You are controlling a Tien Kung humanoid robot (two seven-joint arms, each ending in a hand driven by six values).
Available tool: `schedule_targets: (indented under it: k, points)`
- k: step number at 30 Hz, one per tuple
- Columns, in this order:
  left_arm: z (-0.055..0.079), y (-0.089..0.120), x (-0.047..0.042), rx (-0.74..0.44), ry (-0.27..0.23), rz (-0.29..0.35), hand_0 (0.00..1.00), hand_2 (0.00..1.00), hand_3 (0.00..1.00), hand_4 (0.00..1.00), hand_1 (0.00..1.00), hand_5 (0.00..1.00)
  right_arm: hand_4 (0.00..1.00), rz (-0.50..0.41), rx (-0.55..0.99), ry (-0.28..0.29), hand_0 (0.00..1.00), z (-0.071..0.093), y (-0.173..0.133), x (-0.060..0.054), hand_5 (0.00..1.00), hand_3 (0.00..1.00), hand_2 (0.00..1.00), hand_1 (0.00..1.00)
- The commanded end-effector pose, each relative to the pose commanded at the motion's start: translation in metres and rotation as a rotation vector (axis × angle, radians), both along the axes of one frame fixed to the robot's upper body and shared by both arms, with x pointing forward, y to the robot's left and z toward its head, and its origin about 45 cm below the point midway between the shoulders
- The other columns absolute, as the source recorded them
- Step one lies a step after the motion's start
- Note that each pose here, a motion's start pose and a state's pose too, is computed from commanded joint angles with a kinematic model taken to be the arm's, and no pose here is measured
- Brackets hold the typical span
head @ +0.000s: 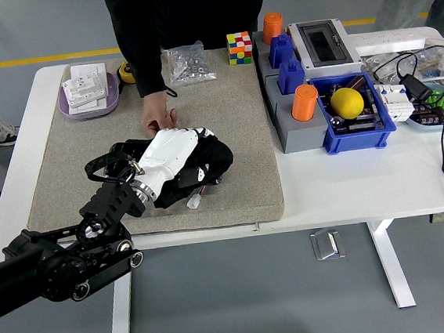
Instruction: Pick the rag up,wipe the panel,place it on the desk
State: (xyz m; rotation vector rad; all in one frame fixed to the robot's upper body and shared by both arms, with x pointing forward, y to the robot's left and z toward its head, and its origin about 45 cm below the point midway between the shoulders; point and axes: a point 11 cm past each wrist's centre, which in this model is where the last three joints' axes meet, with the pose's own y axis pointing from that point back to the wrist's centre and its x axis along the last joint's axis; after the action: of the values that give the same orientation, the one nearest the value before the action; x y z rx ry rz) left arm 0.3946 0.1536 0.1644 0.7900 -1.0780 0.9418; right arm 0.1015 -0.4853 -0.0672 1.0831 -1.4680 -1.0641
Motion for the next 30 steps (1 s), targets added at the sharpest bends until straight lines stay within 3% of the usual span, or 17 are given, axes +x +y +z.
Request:
schedule_targets:
  k: [6,14,30]
  points:
    - [0.002,0.004,0.0027,-0.003,-0.005,0.014,0.214,0.66,0.684,0.467,0.14,0.002,0.998,-0.001,0.001,0.001,0.784,-0.001,0.001,0.0,0.565,0.662,0.725,0.7]
    - [0.002,0.023,0.01,0.01,-0.01,0.064,0.214,0.659,0.684,0.468,0.14,0.002,0.998,-0.003,0.004,0.0,0.784,-0.001,0.003,0.0,0.565,0.662,0.725,0.7]
    - [0.003,0.057,0.0158,0.03,-0.025,0.134,0.214,0.66,0.684,0.468,0.139,0.002,0.998,-0.01,0.012,0.002,0.784,-0.004,0.007,-0.002,0.564,0.662,0.724,0.701]
